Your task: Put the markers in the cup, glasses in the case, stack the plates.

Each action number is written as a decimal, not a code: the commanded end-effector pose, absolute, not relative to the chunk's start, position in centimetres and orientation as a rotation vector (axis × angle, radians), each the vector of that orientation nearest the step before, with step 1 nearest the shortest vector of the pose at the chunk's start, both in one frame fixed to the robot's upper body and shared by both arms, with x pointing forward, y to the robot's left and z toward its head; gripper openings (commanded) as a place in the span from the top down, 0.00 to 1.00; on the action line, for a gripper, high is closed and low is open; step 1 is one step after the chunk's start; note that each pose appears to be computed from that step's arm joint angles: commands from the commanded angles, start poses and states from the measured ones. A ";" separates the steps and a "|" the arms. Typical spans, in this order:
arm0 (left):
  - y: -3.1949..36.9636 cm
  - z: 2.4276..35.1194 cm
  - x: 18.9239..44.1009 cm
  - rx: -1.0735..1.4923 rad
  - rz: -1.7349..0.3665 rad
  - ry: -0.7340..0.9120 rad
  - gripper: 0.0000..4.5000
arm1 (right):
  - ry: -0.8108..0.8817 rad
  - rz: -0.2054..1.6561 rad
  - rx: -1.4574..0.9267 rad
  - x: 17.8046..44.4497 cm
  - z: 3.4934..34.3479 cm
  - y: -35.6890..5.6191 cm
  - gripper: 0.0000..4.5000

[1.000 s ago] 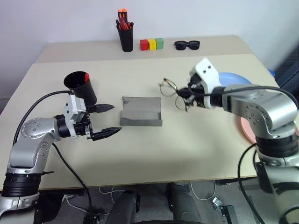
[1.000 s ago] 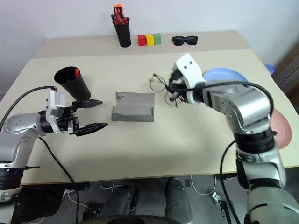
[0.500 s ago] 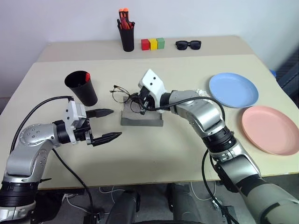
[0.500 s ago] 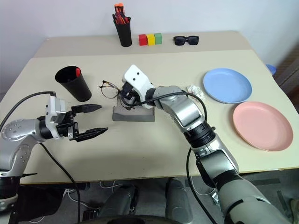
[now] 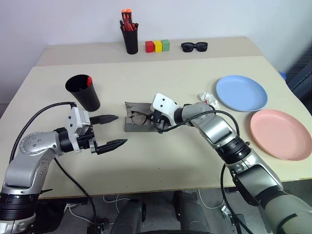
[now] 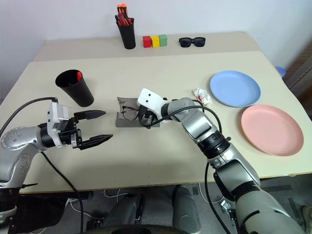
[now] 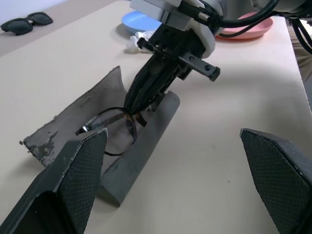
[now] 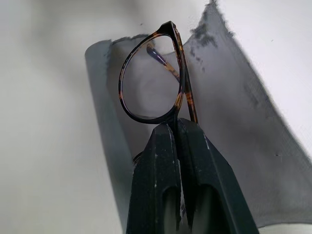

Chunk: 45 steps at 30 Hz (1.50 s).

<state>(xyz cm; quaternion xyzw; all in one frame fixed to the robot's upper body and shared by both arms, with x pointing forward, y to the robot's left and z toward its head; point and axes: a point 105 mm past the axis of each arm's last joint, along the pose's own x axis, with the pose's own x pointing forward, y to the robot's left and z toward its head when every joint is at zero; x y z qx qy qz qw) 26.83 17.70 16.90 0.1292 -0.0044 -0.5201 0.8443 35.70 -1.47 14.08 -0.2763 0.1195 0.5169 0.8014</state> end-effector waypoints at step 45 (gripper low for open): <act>16.6 19.6 28.5 0.201 -1.113 -0.059 0.00 | 0.024 0.744 -0.409 43.8 16.3 -2.5 1.00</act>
